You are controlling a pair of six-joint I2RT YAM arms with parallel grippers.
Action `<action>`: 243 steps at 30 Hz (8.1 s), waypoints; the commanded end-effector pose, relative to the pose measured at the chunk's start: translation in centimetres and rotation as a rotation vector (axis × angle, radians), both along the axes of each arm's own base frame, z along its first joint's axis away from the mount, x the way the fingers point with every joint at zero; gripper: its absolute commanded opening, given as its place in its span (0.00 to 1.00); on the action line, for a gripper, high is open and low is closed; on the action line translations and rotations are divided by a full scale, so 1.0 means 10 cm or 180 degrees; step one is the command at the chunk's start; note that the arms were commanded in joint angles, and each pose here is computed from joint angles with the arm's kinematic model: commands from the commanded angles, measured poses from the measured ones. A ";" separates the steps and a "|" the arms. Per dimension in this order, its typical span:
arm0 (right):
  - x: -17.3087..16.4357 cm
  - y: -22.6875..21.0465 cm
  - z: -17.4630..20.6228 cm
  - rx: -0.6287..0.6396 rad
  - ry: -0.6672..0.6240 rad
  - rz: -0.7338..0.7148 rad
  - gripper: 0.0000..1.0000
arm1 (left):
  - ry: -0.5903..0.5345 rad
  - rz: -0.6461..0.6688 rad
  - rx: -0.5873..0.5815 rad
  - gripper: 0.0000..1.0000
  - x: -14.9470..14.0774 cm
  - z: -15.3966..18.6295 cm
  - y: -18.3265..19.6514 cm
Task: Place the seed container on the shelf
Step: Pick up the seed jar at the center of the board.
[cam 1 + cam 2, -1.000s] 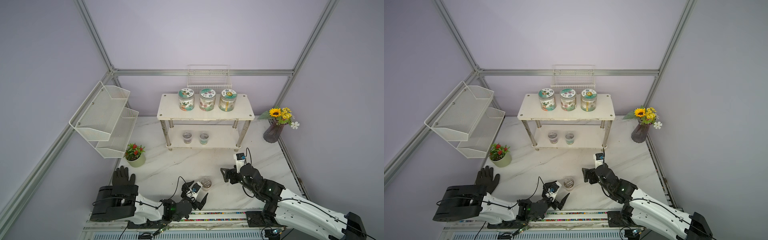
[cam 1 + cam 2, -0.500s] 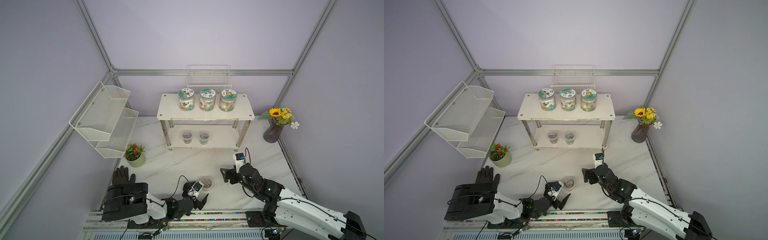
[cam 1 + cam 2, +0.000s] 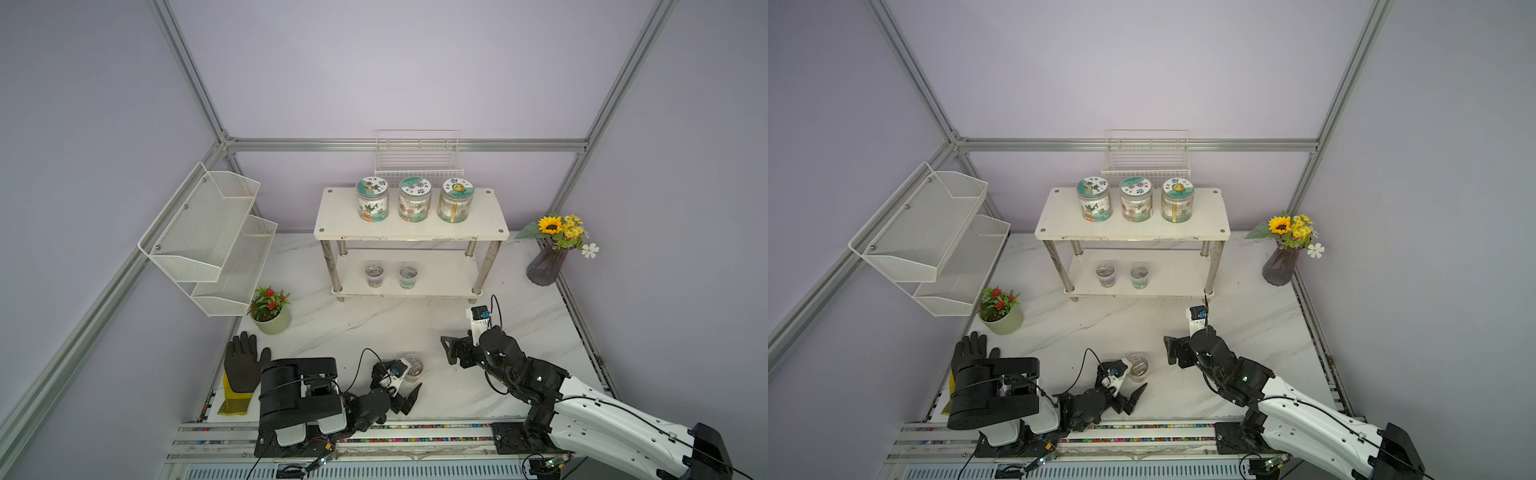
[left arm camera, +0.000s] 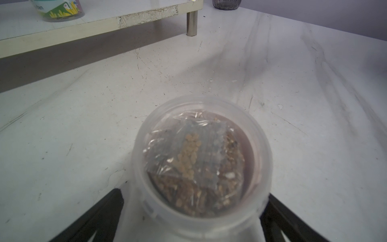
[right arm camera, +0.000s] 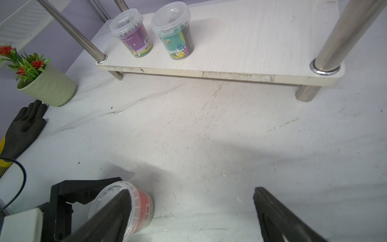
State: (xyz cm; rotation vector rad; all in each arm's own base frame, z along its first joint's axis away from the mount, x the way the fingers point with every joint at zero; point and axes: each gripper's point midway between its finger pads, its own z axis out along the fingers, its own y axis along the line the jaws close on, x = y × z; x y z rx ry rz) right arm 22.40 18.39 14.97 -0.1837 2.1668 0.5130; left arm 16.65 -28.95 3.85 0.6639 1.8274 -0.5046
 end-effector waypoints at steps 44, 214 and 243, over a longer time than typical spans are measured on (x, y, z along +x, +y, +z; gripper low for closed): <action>0.03 0.03 0.15 -0.0029 -0.0093 0.0036 0.94 | -0.0083 -0.0099 -0.0294 0.91 0.19 -0.01 -0.19; -1.10 1.37 0.21 0.0296 -0.0764 0.3779 0.97 | 0.0166 -0.1616 -0.0209 0.61 -0.54 1.00 -0.07; -1.13 1.39 0.02 0.0148 -0.0598 0.3824 0.97 | 0.0122 -0.1642 -0.0239 0.60 -0.55 1.05 -0.07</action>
